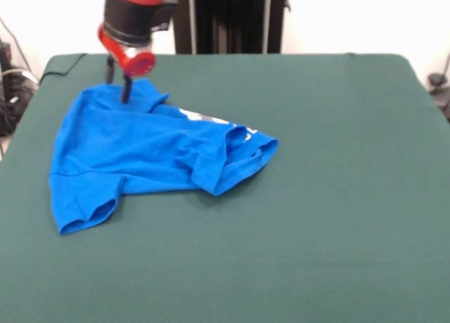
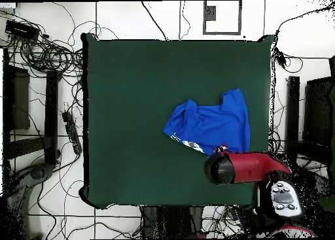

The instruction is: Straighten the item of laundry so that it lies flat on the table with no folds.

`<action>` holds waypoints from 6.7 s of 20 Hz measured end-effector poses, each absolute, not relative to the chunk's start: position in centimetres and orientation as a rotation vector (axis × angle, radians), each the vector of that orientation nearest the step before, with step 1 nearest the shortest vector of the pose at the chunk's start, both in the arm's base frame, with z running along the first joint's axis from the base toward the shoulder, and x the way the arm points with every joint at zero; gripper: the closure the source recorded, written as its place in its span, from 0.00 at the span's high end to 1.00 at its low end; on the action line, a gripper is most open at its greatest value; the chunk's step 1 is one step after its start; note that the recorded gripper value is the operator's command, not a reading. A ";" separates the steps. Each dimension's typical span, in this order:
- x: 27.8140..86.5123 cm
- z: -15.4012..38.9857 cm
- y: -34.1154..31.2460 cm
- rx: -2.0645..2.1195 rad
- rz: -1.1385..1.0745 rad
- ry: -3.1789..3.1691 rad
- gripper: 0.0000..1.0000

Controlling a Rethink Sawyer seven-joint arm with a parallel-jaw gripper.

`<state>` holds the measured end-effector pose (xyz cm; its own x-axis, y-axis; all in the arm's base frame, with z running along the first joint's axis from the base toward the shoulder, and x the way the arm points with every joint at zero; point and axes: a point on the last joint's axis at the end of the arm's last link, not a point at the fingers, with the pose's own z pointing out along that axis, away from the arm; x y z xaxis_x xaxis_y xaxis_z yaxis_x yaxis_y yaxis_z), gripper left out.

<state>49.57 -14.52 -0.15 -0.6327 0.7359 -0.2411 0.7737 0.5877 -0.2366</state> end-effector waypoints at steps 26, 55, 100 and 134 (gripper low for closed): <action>62.6 0.1 -2.5 1.075 -0.566 2.692 1.00; 68.4 -4.5 1.0 1.649 -0.462 2.824 1.00; 79.5 -5.7 0.8 0.881 0.209 2.546 1.00; 71.1 1.6 9.9 0.738 -0.828 2.747 1.00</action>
